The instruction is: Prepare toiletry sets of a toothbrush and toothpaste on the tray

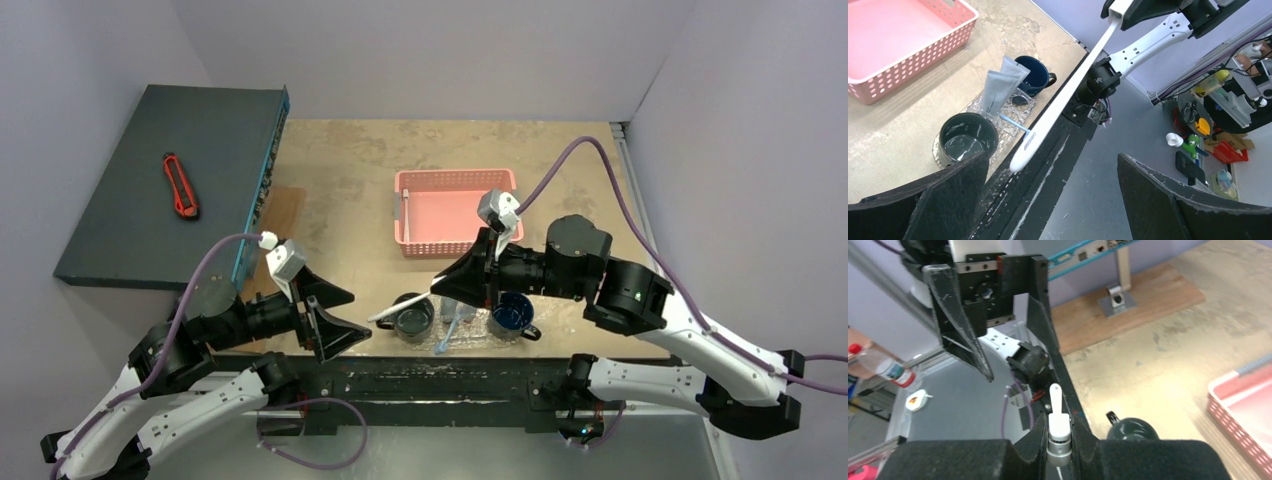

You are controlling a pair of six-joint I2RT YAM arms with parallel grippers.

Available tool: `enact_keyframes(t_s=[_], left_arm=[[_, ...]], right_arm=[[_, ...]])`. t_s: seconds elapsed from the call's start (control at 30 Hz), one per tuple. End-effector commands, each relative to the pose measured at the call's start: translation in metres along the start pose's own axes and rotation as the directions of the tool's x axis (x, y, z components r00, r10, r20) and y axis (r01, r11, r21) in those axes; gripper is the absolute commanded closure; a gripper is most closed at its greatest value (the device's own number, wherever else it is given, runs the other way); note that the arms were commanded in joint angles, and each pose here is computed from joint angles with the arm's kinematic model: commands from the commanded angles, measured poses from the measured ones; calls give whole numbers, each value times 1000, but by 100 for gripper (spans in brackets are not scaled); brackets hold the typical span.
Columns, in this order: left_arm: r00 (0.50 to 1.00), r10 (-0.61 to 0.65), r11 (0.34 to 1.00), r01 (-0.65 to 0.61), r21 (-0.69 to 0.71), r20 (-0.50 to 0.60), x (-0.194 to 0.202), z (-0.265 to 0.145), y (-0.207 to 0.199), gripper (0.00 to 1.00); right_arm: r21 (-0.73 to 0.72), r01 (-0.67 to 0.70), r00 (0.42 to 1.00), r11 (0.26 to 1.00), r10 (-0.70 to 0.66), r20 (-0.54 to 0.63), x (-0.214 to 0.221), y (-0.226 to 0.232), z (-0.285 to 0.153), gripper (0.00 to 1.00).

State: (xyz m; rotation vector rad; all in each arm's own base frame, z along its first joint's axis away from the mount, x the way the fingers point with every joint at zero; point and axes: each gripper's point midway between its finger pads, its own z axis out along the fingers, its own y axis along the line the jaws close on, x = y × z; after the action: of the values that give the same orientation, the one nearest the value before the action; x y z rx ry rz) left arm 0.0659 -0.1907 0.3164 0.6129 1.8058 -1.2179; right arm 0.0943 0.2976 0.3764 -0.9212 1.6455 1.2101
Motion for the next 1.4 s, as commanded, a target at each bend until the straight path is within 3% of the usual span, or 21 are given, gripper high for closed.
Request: enact_keyframes(t_s=[0.0, 0.53, 0.7, 1.1, 1.37], left_arm=[[999, 34, 999, -33, -35, 20, -5, -3, 6, 0], [999, 31, 996, -33, -85, -27, 11, 3, 22, 0], [999, 28, 995, -32, -90, -40, 16, 5, 24, 0], [998, 32, 995, -38, -94, -61, 22, 7, 28, 0], [997, 31, 995, -37, -94, -64, 27, 7, 30, 0]], right_arm=[[213, 25, 999, 977, -18, -34, -3, -27, -21, 100], [454, 16, 972, 891, 93, -217, 26, -42, -53, 100], [555, 36, 956, 831, 133, -262, 42, -49, -65, 100], [674, 112, 929, 730, 163, -331, 74, -51, -68, 100], [709, 119, 941, 695, 150, -305, 88, -58, -62, 100]])
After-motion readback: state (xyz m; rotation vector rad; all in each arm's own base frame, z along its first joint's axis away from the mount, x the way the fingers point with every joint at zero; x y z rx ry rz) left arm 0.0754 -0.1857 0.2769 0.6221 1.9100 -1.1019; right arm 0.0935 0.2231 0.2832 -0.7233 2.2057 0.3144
